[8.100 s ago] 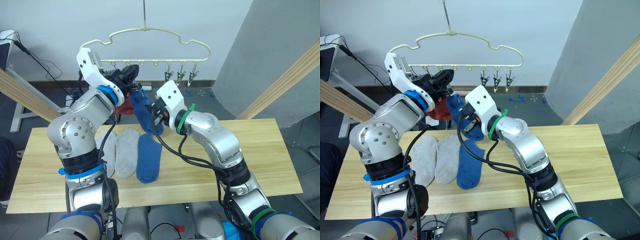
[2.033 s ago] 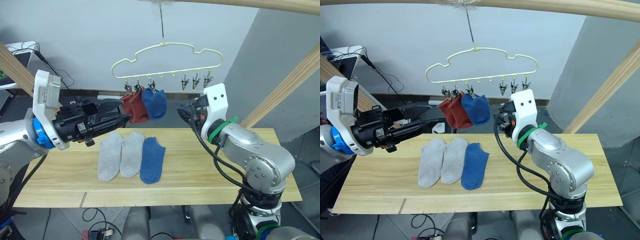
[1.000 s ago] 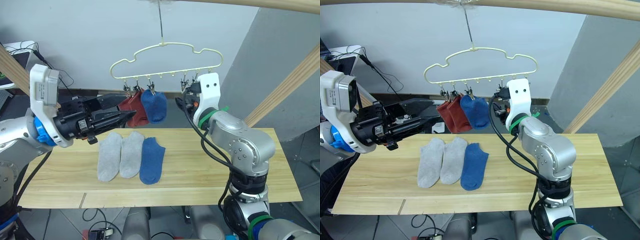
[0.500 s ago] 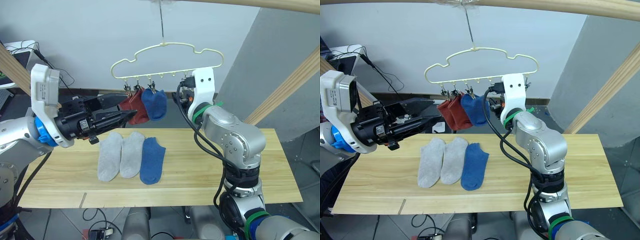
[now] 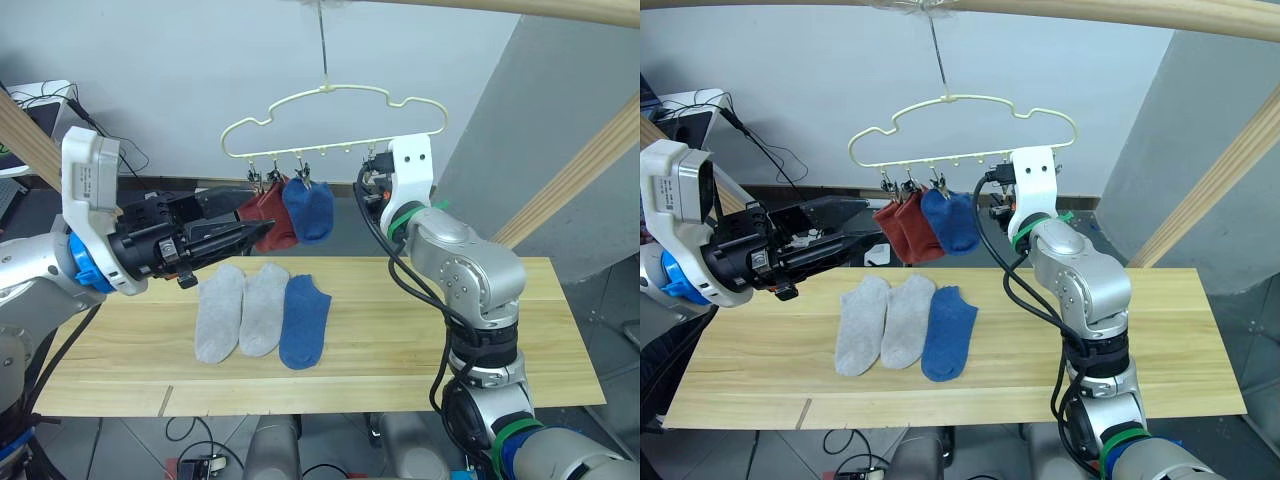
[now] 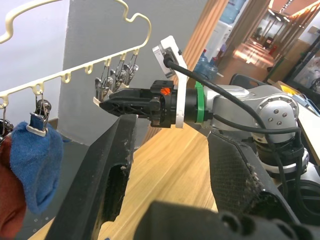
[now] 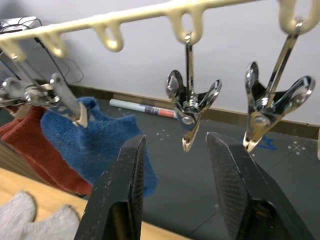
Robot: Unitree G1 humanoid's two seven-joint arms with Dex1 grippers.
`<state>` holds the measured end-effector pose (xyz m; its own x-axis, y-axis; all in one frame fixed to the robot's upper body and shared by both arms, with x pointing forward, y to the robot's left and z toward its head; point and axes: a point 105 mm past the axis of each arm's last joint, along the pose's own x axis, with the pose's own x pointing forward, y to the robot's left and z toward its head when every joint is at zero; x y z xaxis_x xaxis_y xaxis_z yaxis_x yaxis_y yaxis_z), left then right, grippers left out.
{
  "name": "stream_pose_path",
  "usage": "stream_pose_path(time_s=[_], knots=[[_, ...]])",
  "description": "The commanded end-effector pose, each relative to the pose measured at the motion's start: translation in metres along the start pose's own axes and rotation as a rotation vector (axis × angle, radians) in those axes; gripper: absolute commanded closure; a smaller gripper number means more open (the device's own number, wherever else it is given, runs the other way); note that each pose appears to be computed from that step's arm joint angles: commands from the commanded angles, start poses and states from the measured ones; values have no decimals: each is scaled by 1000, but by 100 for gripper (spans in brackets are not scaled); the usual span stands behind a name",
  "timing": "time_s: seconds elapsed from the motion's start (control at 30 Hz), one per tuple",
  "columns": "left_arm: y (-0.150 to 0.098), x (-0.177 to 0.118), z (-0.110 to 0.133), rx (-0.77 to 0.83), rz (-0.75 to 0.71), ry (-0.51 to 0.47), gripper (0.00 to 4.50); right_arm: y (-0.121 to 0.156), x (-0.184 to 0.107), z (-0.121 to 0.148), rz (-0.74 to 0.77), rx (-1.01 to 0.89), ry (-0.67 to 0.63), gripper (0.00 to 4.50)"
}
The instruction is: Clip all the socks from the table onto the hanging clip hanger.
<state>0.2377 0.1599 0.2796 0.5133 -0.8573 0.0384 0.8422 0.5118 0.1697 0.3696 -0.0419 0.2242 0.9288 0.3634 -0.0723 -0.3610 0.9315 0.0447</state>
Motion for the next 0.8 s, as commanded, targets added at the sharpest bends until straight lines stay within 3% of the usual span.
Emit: stream_pose_path(time_s=[0.03, 0.8], knots=[[-4, -3, 8, 40, -5, -3, 192, 1, -1, 21, -3, -9, -85, 254], [-4, -1, 7, 39, 18, -4, 192, 10, 18, 44, 35, -16, -146, 254]])
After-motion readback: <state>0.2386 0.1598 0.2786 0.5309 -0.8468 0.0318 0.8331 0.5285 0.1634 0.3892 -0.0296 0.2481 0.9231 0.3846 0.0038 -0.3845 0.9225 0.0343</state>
